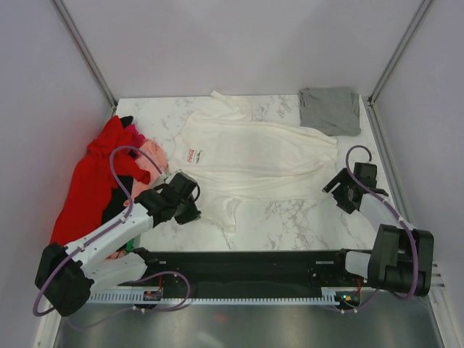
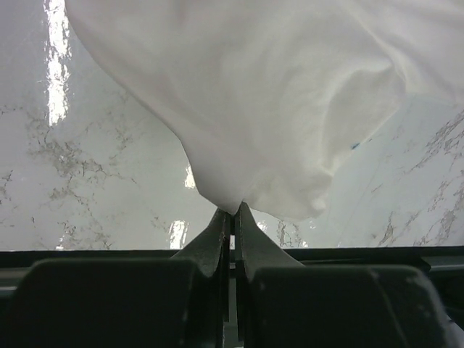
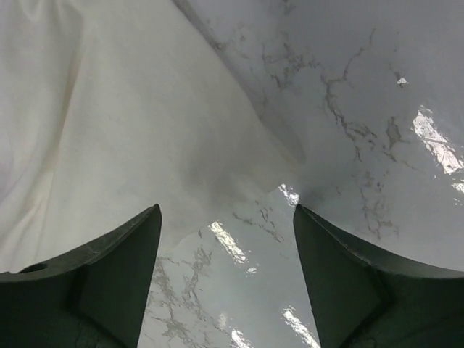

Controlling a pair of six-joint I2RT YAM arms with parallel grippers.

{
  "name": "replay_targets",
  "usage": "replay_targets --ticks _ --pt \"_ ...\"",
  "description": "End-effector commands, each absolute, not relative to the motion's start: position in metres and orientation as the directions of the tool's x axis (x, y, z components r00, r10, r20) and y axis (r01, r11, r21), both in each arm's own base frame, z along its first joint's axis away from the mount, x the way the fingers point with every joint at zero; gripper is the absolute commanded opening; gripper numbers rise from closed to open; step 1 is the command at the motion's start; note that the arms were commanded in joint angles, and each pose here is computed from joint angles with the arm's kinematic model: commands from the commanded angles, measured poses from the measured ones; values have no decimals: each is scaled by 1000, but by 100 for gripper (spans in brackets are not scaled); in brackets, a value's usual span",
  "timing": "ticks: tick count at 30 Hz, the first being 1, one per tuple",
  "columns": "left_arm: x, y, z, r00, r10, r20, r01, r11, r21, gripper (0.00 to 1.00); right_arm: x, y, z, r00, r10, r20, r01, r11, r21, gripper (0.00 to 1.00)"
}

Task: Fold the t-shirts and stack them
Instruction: Fold the tshirt

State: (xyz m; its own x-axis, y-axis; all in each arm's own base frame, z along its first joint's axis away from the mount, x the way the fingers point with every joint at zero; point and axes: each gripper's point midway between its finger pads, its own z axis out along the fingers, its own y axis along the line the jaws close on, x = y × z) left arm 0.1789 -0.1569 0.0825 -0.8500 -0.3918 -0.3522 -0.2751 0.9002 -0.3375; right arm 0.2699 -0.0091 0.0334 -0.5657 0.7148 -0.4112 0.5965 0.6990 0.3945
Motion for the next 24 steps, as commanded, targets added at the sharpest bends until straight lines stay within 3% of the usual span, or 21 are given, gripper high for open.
replay_targets --ticks 1,10,12,13,15,24 --pt "183 -150 93 -838 -371 -399 -253 914 -318 2 289 -20 32 -548 712 -439 585 701 407 81" --pt "181 -145 97 -830 -375 -412 -253 913 -321 2 277 -27 14 -549 723 -419 613 689 385 46" --pt "183 -146 104 -823 -379 -423 -249 911 -330 2 275 -26 16 -551 722 -419 611 691 386 29" --pt "182 -144 107 -822 -378 -425 -251 912 -325 2 274 -25 19 -551 724 -415 609 689 393 14" --pt "186 -145 122 -813 -379 -442 -240 910 -338 2 268 -22 29 -551 728 -409 612 685 395 1" --pt "178 -144 229 -752 -416 -511 -147 862 -485 2 245 -22 128 -514 719 -468 599 691 403 0"
